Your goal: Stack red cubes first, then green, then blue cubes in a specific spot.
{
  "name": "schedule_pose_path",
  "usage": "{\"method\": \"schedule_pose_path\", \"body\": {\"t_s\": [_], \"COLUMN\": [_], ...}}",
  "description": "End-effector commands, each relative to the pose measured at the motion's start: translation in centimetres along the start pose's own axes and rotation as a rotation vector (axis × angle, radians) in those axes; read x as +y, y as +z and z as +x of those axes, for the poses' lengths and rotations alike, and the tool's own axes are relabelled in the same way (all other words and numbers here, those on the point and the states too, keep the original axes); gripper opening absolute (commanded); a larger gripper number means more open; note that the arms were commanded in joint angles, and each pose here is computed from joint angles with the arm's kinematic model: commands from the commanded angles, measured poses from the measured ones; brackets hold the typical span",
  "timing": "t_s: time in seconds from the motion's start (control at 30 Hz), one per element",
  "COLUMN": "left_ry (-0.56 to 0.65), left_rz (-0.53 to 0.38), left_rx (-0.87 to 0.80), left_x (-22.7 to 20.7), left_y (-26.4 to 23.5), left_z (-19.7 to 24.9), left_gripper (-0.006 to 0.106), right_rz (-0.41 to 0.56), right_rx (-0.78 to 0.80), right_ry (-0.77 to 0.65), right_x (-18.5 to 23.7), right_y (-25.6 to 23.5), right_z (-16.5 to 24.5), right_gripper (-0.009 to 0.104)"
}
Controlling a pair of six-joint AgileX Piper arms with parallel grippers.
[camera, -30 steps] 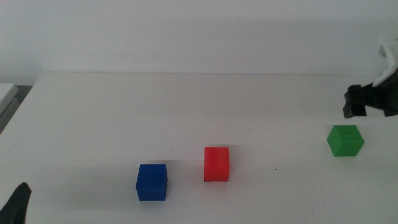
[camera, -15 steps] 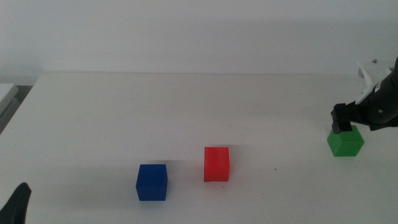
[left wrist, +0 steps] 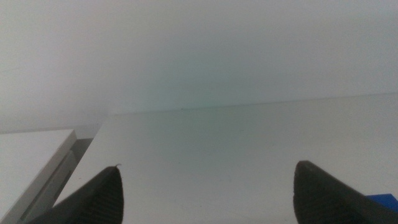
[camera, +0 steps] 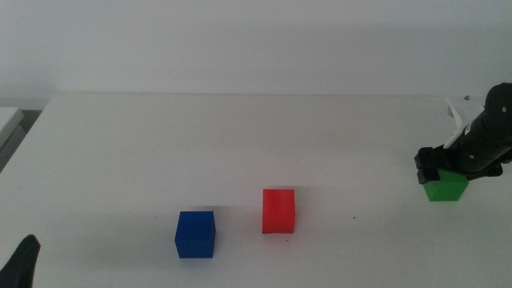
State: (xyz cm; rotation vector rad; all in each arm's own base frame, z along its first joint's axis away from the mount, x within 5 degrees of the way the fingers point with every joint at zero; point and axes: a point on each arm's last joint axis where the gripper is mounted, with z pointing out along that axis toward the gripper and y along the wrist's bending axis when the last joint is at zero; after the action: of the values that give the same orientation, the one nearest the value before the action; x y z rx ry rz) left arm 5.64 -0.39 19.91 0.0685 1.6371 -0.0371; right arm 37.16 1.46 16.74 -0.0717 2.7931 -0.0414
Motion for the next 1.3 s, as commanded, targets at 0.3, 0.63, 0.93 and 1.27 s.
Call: {"method": "schedule_pose_path", "body": {"t_s": [0.3,0.63,0.93,1.27], "left_ry": [-0.001,-0.001,-0.001,-0.001], "left_rz": [-0.001,-0.001,-0.001,-0.001], "left_rx": [-0.015,-0.015,-0.015,-0.015], "left_x": [0.0,0.0,0.0,0.0], "left_y": [0.0,0.0,0.0,0.0], "left_z": [-0.1,-0.1,-0.1,-0.1], "left_gripper": [0.094,0.094,0.094,0.094], "right_rz": [0.029,0.086,0.036,0.021], "right_rx": [0.005,-0.073,-0.135,-0.069], "right_ry": [0.037,0.166,0.084,0.04], "right_x": [-0.5,5.9,19.0,26.8], "right_y": [0.7,-9.0,-13.8,-11.0], "right_z": [0.1,-1.3,-1.3,1.0], "right_gripper": [0.025,0.015,0.015,0.015]}}
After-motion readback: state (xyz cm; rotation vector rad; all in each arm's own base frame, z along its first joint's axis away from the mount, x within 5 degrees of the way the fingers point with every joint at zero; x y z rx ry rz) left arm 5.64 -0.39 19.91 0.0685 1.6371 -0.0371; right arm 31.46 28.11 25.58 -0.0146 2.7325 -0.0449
